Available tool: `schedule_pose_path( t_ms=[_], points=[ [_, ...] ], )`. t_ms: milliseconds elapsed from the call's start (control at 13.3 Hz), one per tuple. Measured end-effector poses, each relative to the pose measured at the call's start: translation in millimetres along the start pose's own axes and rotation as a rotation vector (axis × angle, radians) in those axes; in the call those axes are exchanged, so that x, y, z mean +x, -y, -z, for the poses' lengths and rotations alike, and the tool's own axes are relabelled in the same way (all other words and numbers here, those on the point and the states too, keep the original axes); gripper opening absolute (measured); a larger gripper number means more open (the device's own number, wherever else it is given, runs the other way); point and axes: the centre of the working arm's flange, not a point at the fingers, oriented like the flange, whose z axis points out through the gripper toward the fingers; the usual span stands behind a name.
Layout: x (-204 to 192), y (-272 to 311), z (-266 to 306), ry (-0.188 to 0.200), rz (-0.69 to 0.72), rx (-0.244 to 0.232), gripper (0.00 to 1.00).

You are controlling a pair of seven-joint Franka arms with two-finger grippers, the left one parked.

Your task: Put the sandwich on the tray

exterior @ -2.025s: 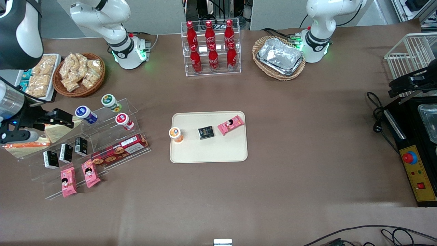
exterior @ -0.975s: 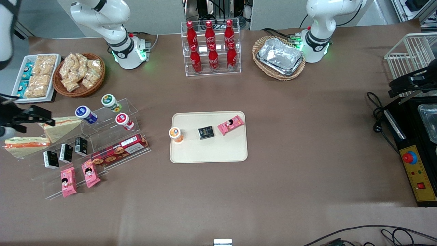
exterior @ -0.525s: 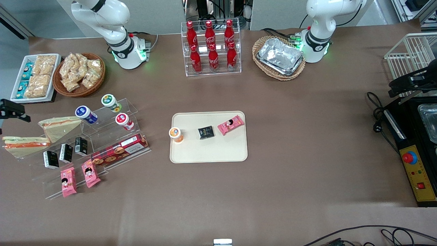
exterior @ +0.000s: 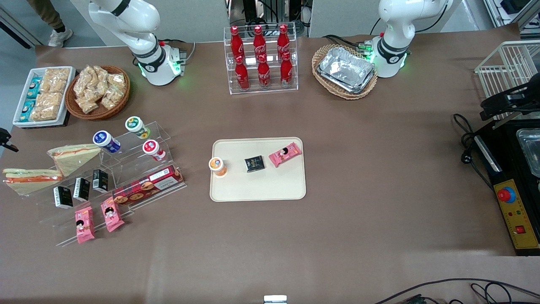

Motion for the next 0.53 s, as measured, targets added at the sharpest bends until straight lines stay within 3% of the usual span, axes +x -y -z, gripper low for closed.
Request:
schedule_pose_path(
  t_ms=[300, 525],
  points=[
    [-14, -11, -8, 0.033, 0.217, -0.007, 1.0],
    [-49, -31, -23, 0.049, 0.324, 0.014, 1.0]
  ],
)
